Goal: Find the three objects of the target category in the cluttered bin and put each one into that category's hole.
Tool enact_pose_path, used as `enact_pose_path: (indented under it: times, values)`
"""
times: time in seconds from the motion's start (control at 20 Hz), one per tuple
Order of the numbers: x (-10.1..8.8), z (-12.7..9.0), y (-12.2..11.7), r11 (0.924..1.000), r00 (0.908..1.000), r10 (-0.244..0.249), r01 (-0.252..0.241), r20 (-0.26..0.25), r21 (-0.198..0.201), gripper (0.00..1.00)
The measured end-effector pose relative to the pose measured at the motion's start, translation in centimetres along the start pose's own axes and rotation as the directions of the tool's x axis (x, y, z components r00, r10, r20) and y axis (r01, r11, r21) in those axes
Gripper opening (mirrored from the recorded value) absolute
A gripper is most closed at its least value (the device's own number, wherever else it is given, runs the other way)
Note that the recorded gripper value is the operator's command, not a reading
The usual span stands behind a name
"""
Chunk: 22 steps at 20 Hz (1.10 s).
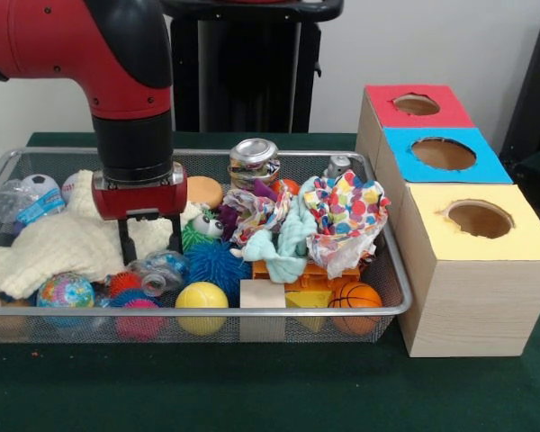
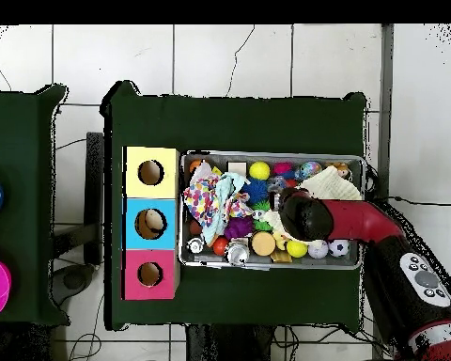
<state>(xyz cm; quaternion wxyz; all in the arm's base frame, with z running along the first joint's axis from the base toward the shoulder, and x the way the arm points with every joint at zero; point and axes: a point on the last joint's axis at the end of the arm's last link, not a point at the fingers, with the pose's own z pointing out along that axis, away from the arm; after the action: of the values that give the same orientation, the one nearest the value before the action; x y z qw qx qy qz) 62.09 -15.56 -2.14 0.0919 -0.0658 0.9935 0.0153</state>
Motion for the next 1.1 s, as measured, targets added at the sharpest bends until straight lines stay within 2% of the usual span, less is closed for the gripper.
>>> enact_pose_path:
  times: [0.35,0.65,0.9,1.1]
  values:
    - [-0.6,-0.8,-0.5,0.9999,0.9999,0.005,-0.005,0.01,0.01,1.0]
    - [-1.5,-2.3,-1.3,0.9994,0.9997,-0.001,0.0,0.025,0.036,1.0]
    - [-2.0,-4.2,-2.1,0.9982,1.0,-0.006,0.006,0.001,0.059,1.0]
    - [-2.5,-5.6,-2.3,0.9984,0.9994,-0.016,0.017,-0.03,0.054,1.0]
